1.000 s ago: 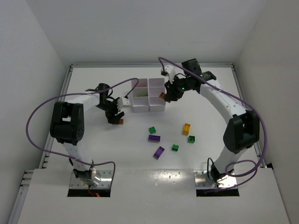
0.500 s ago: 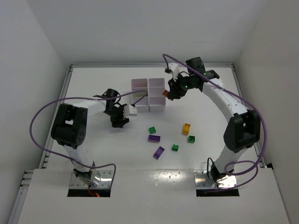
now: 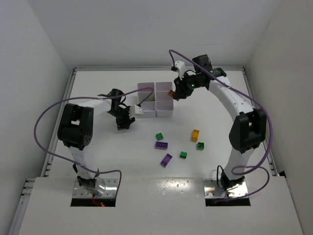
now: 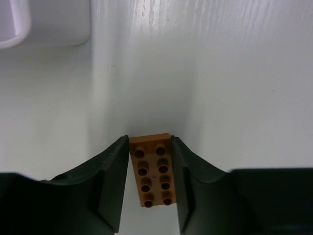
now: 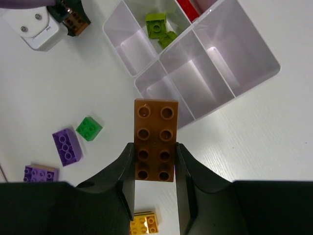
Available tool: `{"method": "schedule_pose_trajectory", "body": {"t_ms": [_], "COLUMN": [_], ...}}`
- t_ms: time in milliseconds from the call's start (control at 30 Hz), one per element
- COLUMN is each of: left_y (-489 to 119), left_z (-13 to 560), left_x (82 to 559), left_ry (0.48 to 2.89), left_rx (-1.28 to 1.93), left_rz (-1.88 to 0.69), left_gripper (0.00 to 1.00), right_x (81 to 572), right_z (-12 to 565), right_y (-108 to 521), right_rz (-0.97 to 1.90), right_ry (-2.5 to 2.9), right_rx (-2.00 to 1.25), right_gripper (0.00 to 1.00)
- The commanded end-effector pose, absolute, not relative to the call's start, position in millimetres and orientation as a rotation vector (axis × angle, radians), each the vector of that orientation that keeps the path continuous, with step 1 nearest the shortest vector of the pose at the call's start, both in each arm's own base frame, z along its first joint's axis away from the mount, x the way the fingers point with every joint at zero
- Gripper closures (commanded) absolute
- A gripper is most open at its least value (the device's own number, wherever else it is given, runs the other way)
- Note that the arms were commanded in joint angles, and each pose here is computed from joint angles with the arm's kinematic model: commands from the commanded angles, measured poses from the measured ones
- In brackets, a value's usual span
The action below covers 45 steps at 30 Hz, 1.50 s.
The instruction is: Sort the legos into containers by color
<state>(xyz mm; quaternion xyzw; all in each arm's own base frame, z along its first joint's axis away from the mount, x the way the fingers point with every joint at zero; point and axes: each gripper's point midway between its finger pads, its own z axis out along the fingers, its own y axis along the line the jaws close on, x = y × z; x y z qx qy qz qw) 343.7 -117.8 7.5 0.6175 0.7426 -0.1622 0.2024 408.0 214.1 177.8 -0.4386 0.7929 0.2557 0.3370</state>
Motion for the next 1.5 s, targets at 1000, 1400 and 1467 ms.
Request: {"method": "schedule_pose_trajectory", "body": {"t_ms": [1000,1400,1467], "left_y": [-98.1,-99.8,-100.2], "left_z": [224.8,228.0,229.4], "left_x": [406.1,406.1,409.8], "left_ry": [1.951,1.943,1.939], "left_rx": [0.577,0.561,0.554], "left_rz": [-0.549,-0.540,-0.543], "left_gripper": [0.90,0.90,0.90], "right_x": [419.7,419.6,419.1], "right_z": [143.6,117.0,108.2], "right_y": [352.4,360.1,357.8], "right_rz": [0.579,0.411,0.404], "right_ry": [1.832,1.724,1.744], "right_rx": [-1.418,-1.565,-1.571], "right_gripper": [0.97,0.97,0.97]}}
